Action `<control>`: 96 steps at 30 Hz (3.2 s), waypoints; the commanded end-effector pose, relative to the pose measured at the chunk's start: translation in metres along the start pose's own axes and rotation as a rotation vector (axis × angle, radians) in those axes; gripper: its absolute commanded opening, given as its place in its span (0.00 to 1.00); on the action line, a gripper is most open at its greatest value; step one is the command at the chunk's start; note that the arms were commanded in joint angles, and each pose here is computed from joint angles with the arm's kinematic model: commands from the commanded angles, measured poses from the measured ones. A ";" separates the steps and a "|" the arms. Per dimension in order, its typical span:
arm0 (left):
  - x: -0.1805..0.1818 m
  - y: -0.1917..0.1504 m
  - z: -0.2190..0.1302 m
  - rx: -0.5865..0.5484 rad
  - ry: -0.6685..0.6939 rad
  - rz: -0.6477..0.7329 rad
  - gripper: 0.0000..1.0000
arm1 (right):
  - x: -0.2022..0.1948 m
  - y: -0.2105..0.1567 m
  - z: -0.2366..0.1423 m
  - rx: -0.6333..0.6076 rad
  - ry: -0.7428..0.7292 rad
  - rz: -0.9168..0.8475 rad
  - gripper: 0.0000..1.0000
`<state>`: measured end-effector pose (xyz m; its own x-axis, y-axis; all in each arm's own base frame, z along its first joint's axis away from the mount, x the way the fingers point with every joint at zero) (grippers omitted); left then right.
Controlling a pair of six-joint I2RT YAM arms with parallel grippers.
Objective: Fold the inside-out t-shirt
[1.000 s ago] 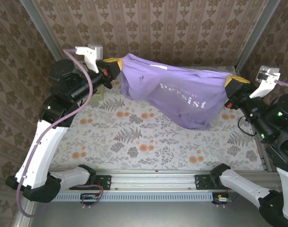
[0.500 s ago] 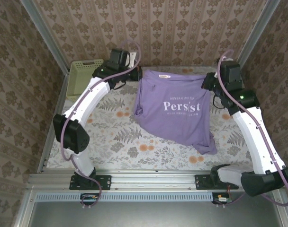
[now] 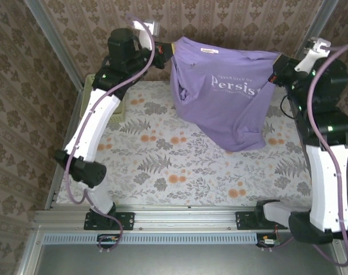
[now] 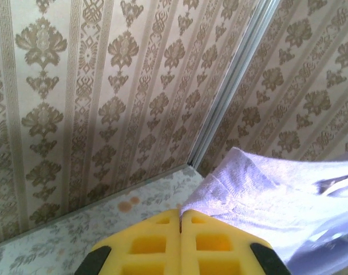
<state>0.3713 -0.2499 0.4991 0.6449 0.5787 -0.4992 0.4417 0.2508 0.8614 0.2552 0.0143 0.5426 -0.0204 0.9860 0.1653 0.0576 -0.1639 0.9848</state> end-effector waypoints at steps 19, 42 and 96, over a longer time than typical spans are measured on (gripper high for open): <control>0.174 -0.260 -0.146 0.272 0.790 -0.434 0.65 | 0.229 -0.358 0.039 0.767 0.467 -0.289 0.13; 0.072 -0.368 -0.032 0.597 0.539 -0.207 0.56 | 0.121 -0.426 0.043 0.953 0.357 -0.104 0.61; 0.003 -0.368 -0.089 0.296 0.345 -0.069 0.39 | 0.150 -0.323 0.002 0.801 0.480 0.027 0.00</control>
<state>0.1489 -0.2725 0.1748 0.3966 0.7961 -0.4571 0.7165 0.0429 0.6963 0.2337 0.2037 0.2406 -0.3883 0.8549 0.3442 0.7404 0.0669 0.6689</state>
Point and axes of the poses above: each hand's point on the last joint's axis, 136 mm out from that joint toward the fingers, its own z axis out along the fingers, its own x axis along the line the jaws close on, y = z × x, the point moved 6 cm from there along -z, back along the fingers, and after that the axes turned 12 degrees about -z, right-handed, at the moved point
